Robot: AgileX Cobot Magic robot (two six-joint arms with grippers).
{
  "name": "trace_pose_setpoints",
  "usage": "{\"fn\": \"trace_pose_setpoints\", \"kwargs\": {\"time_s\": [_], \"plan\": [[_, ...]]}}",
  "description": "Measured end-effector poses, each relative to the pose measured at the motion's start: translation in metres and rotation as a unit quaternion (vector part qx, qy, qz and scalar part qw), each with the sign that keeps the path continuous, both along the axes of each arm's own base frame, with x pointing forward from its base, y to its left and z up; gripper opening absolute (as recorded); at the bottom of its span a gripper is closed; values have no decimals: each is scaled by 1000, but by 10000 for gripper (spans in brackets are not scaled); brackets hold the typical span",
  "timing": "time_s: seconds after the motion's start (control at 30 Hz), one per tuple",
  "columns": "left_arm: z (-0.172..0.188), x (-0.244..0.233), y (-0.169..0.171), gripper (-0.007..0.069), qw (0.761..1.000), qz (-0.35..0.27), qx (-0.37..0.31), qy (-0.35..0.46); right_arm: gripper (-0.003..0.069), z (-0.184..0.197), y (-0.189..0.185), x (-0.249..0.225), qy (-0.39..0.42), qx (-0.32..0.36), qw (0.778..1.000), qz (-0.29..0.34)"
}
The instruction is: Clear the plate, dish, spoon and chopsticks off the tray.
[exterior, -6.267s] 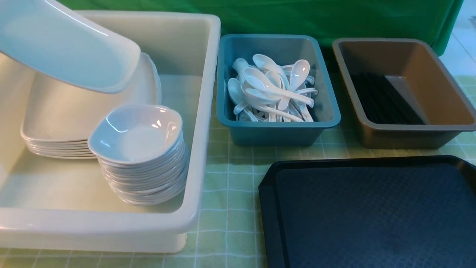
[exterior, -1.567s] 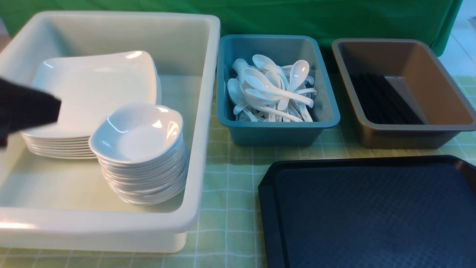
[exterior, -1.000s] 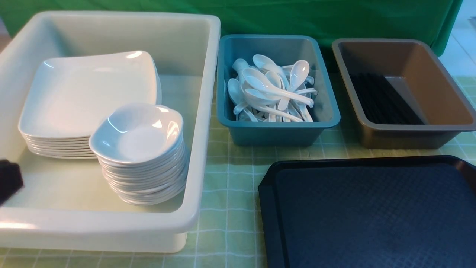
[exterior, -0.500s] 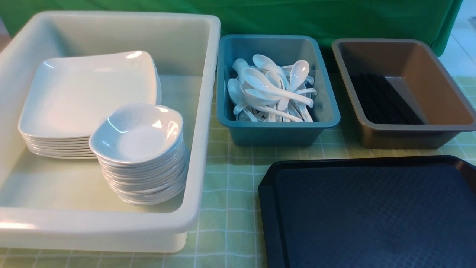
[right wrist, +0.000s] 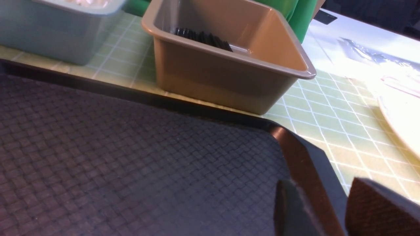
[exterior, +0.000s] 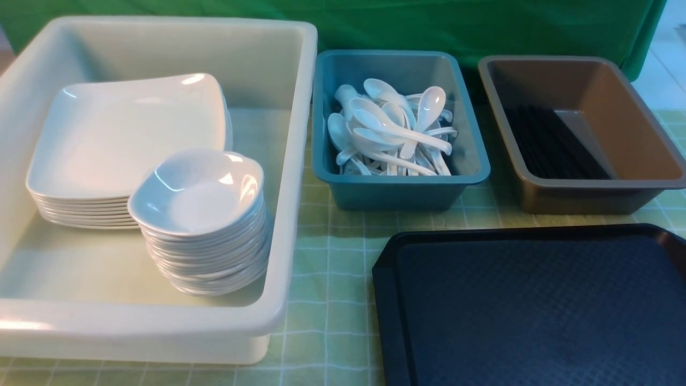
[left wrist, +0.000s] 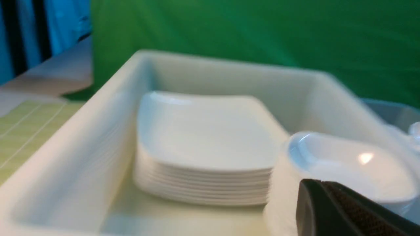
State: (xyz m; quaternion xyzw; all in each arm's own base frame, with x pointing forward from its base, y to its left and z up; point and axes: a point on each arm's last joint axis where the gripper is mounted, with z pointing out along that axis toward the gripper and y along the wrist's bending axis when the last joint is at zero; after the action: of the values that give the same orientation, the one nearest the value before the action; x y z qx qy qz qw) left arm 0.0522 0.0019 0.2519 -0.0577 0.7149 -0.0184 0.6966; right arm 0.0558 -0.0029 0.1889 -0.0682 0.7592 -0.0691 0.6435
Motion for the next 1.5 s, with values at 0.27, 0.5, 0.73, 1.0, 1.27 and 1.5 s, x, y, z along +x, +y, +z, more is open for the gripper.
{"fn": "trace_pose_setpoints", "kwargs": {"time_s": [0.27, 0.5, 0.73, 1.0, 1.27, 1.5], "plan": [[-51, 3, 2, -11, 999, 8, 3, 44, 242, 0, 0, 0, 0, 0, 1000, 0], [-61, 4, 3, -11, 998, 18, -7, 55, 241, 0, 0, 0, 0, 0, 1000, 0], [-61, 4, 3, -11, 998, 22, -6, 55, 241, 0, 0, 0, 0, 0, 1000, 0], [-61, 4, 3, -11, 998, 23, -7, 56, 241, 0, 0, 0, 0, 0, 1000, 0], [-61, 4, 4, -11, 998, 23, -9, 56, 241, 0, 0, 0, 0, 0, 1000, 0], [-61, 4, 4, -11, 998, 23, -9, 56, 241, 0, 0, 0, 0, 0, 1000, 0]]}}
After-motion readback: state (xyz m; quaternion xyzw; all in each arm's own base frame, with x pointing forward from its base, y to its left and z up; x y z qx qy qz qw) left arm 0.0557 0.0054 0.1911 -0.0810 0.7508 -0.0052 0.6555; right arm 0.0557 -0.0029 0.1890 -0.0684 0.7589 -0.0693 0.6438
